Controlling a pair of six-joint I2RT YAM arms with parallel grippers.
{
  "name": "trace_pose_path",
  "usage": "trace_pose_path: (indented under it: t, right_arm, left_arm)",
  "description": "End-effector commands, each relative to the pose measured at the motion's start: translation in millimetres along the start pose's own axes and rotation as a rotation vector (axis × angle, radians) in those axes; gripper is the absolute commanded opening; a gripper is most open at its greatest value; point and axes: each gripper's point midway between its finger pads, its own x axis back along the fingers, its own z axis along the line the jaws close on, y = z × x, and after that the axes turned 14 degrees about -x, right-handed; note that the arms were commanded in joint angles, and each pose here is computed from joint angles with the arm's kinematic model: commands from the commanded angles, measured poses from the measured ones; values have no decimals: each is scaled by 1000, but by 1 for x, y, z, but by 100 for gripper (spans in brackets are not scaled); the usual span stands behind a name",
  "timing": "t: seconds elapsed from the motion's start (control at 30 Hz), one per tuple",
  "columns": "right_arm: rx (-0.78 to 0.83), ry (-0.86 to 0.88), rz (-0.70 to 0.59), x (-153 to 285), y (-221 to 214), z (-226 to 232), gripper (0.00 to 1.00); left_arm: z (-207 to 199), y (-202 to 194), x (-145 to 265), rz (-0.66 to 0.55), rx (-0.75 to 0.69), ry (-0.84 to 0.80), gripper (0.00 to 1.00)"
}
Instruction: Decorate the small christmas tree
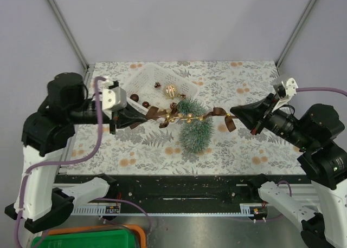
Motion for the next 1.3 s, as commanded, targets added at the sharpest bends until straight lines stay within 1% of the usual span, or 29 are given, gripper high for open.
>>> trace_pose_path:
  t: [0.0, 0.13, 0.3, 0.43, 0.53, 0.63, 0.8, 0.93, 1.03, 1.1, 1.27]
  right_arm:
    - [-35, -224, 3, 15, -24, -44, 0]
    - [-113, -334, 32, 16, -56, -73, 0]
    - [-178, -431, 62, 8, -90, -106, 0]
    - [-173, -540, 64, 6, -102, -134, 0]
    - [-153, -639, 42, 9, -100, -153, 0]
    - [-144, -685, 26, 10, -97, -162, 0]
    - [-154, -727, 43, 9, -109, -174, 0]
    - [-160, -722, 53, 0, -117, -180, 0]
    - [-145, -688, 61, -16, -118, -184, 0]
    - [-133, -671, 56, -29, -115, -188, 0]
    - [-88, -598, -5, -59, -96, -189, 0]
  left_arm:
    - [-4, -39, -23, 27, 89, -61, 0]
    - [-13, -75, -40, 56, 172, -97, 0]
    - [-8, -100, -58, 79, 235, -92, 1]
    - [-2, -110, -72, 83, 281, -81, 5]
    - [-2, -116, -83, 78, 323, -94, 9]
    - [-4, -127, -94, 92, 359, -104, 12]
    - [-12, -146, -107, 134, 387, -129, 17]
    - [-16, -164, -115, 174, 388, -129, 21]
    - [-9, -172, -121, 196, 367, -101, 22]
    - [3, -179, -124, 217, 351, -53, 22]
    - [25, -176, -133, 212, 333, 2, 23]
